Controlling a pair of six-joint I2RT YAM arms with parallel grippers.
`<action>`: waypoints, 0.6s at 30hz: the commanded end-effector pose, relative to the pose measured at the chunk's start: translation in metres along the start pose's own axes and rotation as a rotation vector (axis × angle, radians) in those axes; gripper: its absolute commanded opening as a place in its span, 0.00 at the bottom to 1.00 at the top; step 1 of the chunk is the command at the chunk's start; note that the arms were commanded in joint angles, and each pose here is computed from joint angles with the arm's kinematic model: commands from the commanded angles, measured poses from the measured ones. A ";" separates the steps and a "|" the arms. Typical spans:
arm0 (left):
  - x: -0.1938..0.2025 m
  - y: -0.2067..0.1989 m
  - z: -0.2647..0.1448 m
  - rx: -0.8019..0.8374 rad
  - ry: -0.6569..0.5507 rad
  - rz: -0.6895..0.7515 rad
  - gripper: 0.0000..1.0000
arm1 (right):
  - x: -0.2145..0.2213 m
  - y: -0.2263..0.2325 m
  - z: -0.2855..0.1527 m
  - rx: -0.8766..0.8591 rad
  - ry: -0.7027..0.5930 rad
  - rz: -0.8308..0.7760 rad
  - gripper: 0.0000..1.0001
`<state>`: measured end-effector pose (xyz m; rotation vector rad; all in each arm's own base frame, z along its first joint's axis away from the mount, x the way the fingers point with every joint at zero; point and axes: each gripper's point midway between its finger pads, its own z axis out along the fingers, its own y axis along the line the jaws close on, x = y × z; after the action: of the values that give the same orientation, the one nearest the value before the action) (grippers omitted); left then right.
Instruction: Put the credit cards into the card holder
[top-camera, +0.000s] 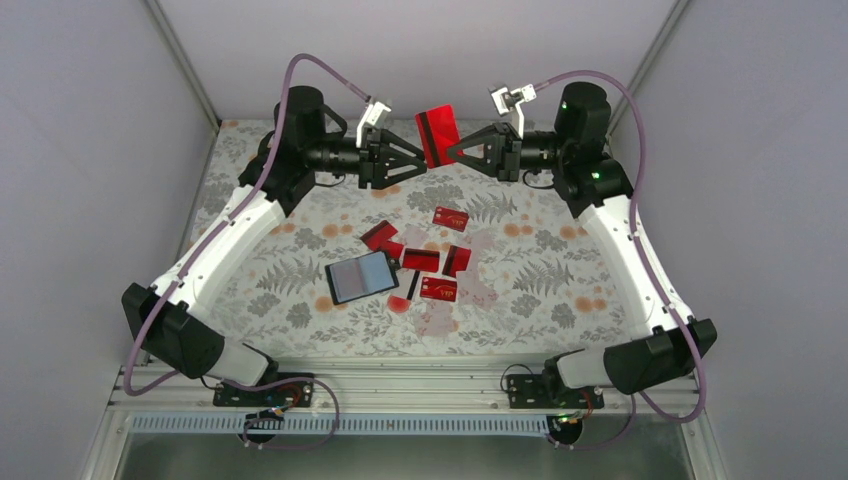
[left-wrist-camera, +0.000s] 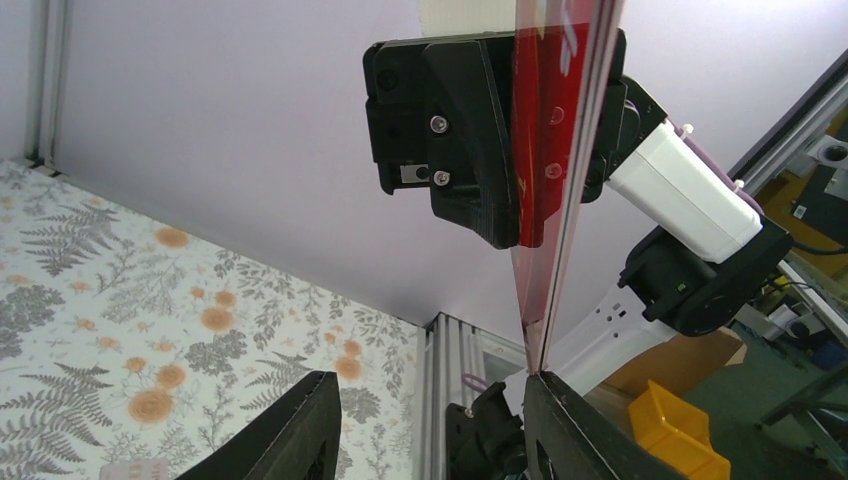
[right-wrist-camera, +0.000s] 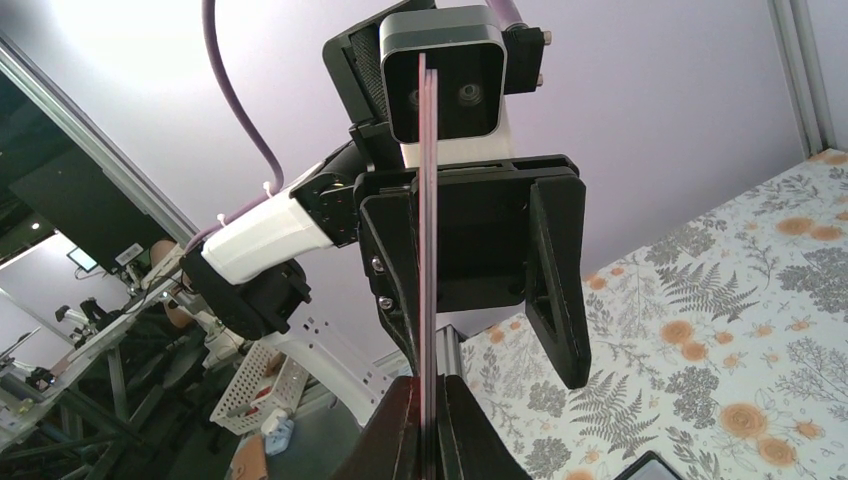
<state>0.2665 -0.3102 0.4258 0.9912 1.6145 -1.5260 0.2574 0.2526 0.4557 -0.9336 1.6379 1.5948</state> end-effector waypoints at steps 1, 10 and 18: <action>-0.017 -0.024 -0.003 0.044 -0.029 0.084 0.47 | -0.006 0.007 0.000 -0.004 -0.002 -0.027 0.04; -0.018 -0.025 -0.002 0.063 -0.019 0.087 0.49 | -0.007 0.008 0.000 -0.009 0.000 -0.029 0.04; -0.020 -0.022 0.002 0.068 -0.017 0.082 0.49 | -0.006 0.011 0.000 -0.022 0.005 -0.034 0.04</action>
<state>0.2592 -0.3114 0.4417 1.0278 1.5585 -1.5343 0.2560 0.2523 0.4578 -0.9361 1.6379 1.5931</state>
